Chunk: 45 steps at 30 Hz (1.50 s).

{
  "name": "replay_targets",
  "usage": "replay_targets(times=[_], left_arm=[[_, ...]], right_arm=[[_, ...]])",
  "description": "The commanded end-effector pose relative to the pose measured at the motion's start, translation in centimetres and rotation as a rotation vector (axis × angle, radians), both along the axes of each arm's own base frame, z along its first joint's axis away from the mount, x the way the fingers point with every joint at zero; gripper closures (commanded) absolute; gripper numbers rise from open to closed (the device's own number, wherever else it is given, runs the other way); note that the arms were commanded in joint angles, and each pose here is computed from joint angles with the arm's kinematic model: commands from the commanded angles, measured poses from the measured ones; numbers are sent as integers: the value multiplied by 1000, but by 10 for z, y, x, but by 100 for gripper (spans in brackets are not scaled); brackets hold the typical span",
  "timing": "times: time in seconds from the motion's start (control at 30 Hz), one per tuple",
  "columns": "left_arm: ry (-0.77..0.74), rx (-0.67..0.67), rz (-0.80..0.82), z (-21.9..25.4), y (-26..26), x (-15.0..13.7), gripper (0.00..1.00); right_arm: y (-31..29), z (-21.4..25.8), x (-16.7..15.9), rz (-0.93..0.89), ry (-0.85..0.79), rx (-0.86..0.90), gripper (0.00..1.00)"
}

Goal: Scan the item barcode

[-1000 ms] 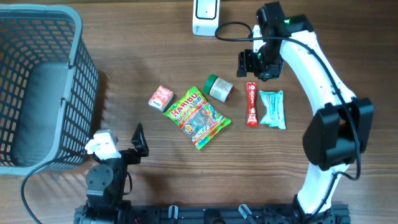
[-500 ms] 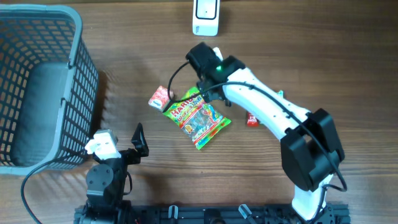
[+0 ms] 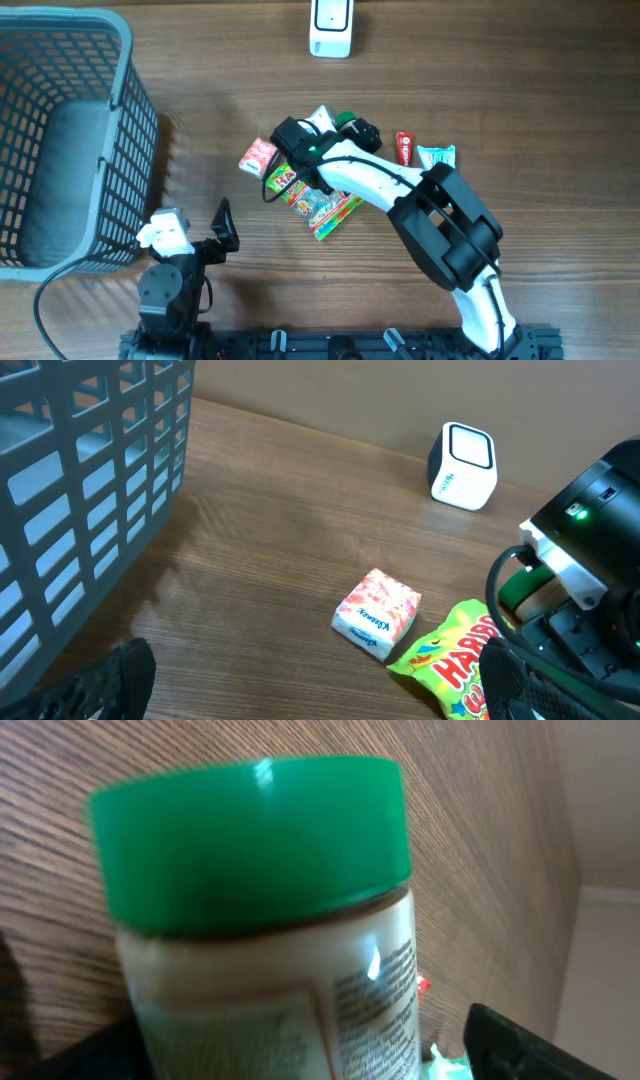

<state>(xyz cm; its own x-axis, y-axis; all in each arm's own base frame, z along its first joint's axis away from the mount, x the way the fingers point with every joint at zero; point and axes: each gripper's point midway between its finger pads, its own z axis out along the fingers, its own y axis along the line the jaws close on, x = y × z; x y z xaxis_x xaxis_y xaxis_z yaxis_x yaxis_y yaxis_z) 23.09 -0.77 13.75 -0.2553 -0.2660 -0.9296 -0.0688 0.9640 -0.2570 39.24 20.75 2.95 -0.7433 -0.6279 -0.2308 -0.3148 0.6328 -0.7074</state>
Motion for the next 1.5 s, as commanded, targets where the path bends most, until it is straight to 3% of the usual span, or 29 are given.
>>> replay_targets(times=[0.0,0.13,0.23,0.27,0.33,0.4,0.47,0.6,0.73,0.83,1.0,1.07,1.1,1.17,1.2,1.23,1.27,1.33,1.4,1.47], left_arm=[[1,-10,3,-2,0,0,0],[1,-10,3,-2,0,0,0],[1,-10,3,-2,0,0,0],[1,-10,3,-2,0,0,0],[1,-10,3,-2,0,0,0],[1,-10,3,-2,0,0,0],[1,-10,3,-2,0,0,0],[1,-10,3,-2,0,0,0],[1,-10,3,-2,0,0,0],[1,-10,3,-2,0,0,0],[1,-10,3,-2,0,0,0],[1,-10,3,-2,0,0,0],[1,-10,3,-2,0,0,0],[1,-10,3,-2,0,0,0],[1,-10,3,-2,0,0,0],[1,-10,3,-2,0,0,0],[1,-10,3,-2,0,0,0],[1,-10,3,-2,0,0,0],[1,-10,3,-2,0,0,0],[1,-10,3,-2,0,0,0]], right_arm=[[-15,-13,3,-60,-31,-29,14],[-35,8,19,-116,-164,-107,27],[-54,6,27,-165,-155,-95,50],[-57,2,28,-176,-136,-73,51],[-59,3,35,-182,-132,-53,35],[-44,4,44,-95,-75,-35,5],[-25,12,45,-82,-46,90,0],[28,64,12,-223,140,628,0],[26,74,1,-809,-19,964,0],[45,70,-14,-1107,-21,1125,0],[51,67,-26,-1250,-31,1156,0],[55,66,-30,-1119,53,1113,2],[59,66,-29,-1046,84,1102,12],[64,69,-19,-891,95,1091,14],[76,74,-9,-735,131,1105,1],[88,81,0,-522,180,1101,0],[100,87,3,-191,269,1043,0],[85,84,-4,71,379,901,0],[48,75,1,182,410,720,0],[19,76,14,153,378,665,0]])
